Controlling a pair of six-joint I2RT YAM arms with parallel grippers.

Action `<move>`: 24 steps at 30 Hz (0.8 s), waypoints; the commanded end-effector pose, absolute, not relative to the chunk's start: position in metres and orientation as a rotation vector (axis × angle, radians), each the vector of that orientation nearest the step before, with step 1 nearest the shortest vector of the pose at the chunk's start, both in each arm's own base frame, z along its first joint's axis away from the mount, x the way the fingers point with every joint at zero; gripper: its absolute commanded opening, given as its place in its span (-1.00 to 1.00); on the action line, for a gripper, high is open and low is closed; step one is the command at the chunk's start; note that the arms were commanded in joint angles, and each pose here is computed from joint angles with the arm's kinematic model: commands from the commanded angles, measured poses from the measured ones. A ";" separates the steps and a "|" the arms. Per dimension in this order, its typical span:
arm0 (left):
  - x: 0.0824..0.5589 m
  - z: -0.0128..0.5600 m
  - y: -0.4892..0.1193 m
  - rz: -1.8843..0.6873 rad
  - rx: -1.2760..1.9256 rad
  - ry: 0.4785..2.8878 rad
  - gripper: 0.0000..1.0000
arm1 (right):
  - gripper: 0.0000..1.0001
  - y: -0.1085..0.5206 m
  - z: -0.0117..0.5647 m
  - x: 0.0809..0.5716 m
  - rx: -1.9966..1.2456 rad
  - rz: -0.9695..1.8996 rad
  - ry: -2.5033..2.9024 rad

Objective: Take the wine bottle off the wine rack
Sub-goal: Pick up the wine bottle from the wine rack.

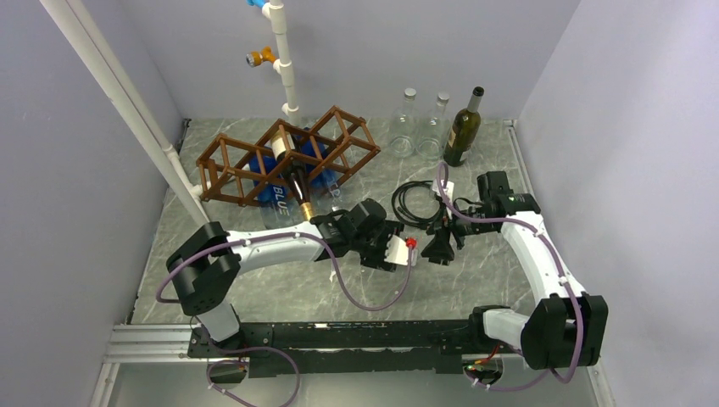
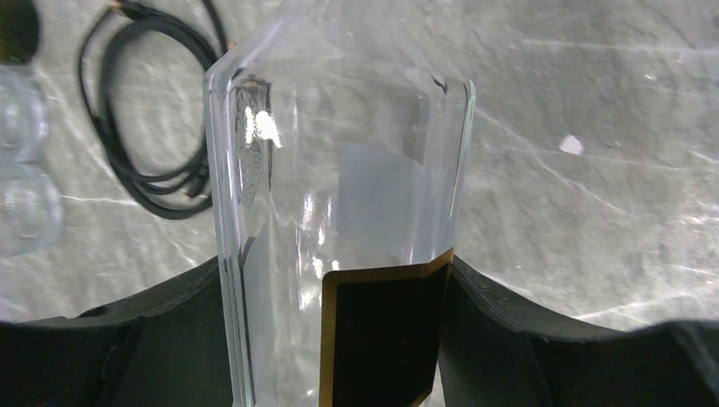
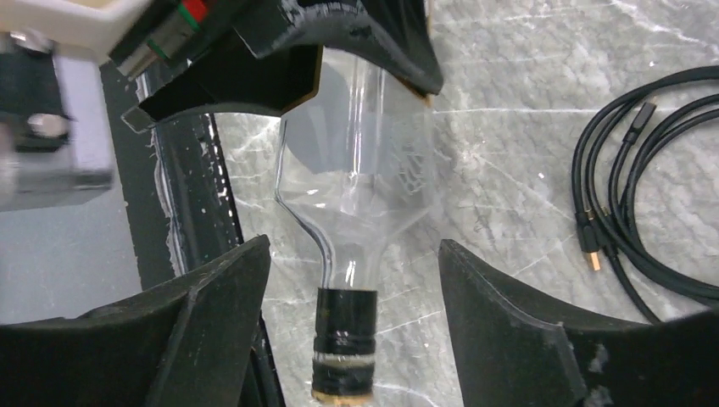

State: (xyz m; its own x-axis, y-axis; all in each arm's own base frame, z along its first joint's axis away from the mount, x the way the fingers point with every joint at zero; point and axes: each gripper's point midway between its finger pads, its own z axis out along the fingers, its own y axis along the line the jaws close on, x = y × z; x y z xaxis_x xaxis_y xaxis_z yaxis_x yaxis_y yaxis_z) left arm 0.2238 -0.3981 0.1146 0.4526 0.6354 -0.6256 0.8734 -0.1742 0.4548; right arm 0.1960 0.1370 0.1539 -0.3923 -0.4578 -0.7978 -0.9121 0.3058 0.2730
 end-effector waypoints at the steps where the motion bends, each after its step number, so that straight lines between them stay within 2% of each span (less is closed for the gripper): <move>1: 0.222 0.173 -0.419 -0.458 1.731 1.137 -1.00 | 0.54 0.144 0.178 0.198 -1.255 0.980 1.855; 8: 0.222 0.186 -0.417 -0.501 1.621 1.144 -1.00 | 0.65 0.145 0.203 0.193 -1.297 1.008 1.823; 18: 0.213 0.229 -0.404 -0.764 1.303 1.211 -1.00 | 0.68 0.143 0.263 0.198 -1.361 0.951 1.660; 24: 0.206 0.251 -0.393 -0.884 1.106 1.204 -1.00 | 0.85 0.148 0.317 0.207 -1.401 0.832 1.475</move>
